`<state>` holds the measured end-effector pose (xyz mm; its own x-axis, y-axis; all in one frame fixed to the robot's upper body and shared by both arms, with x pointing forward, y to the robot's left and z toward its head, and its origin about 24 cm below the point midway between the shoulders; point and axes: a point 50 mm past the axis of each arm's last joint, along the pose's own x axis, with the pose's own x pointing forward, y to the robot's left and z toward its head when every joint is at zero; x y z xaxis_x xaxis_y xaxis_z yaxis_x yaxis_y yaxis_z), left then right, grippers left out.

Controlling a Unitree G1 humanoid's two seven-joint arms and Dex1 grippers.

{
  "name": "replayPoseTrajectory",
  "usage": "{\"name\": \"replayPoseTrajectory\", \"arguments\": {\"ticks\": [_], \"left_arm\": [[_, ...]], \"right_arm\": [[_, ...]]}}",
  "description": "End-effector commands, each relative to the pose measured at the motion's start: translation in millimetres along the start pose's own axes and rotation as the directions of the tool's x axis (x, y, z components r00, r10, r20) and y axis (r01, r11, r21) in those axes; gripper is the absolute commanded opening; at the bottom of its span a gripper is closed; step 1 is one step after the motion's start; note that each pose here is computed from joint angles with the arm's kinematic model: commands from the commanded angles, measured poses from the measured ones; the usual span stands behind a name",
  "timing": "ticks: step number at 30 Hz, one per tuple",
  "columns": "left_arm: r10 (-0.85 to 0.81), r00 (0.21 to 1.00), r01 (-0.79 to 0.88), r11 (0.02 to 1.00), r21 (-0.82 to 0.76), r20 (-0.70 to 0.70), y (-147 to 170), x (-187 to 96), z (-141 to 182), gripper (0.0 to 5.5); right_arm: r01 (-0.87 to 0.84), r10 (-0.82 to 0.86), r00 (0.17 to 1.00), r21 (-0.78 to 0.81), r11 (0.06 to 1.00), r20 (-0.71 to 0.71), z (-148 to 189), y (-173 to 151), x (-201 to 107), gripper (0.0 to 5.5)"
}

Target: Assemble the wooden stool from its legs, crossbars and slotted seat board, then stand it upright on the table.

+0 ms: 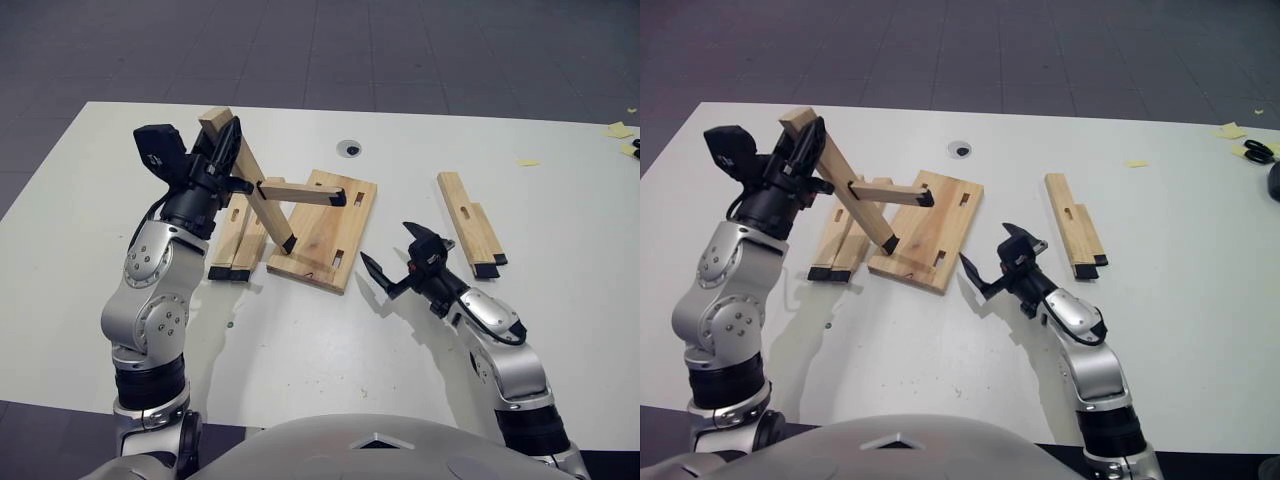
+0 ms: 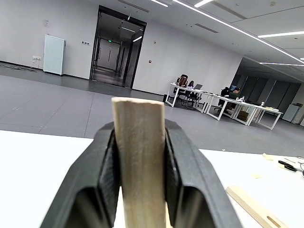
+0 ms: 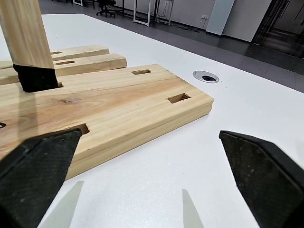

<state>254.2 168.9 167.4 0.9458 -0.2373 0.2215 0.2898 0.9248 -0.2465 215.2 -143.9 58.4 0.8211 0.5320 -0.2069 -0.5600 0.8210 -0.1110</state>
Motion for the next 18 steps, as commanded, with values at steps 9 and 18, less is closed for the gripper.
{"name": "replayPoseTrajectory", "arguments": {"ticks": [9, 18], "left_arm": [[0.026, 0.999, -0.026, 0.999, -0.019, 0.021, -2.9, 5.9, 6.8, 1.03], [0.002, 0.991, 0.001, 1.0, -0.021, 0.137, -10.5, 15.4, 36.9, 1.03]], "right_arm": [[-0.006, 0.006, 1.0, 0.0, 1.0, -0.003, -0.1, 2.0, 0.6, 5.4], [-0.005, 0.005, 1.0, 0.004, 1.0, -0.004, -1.0, 2.6, 1.0, 5.4]]}}
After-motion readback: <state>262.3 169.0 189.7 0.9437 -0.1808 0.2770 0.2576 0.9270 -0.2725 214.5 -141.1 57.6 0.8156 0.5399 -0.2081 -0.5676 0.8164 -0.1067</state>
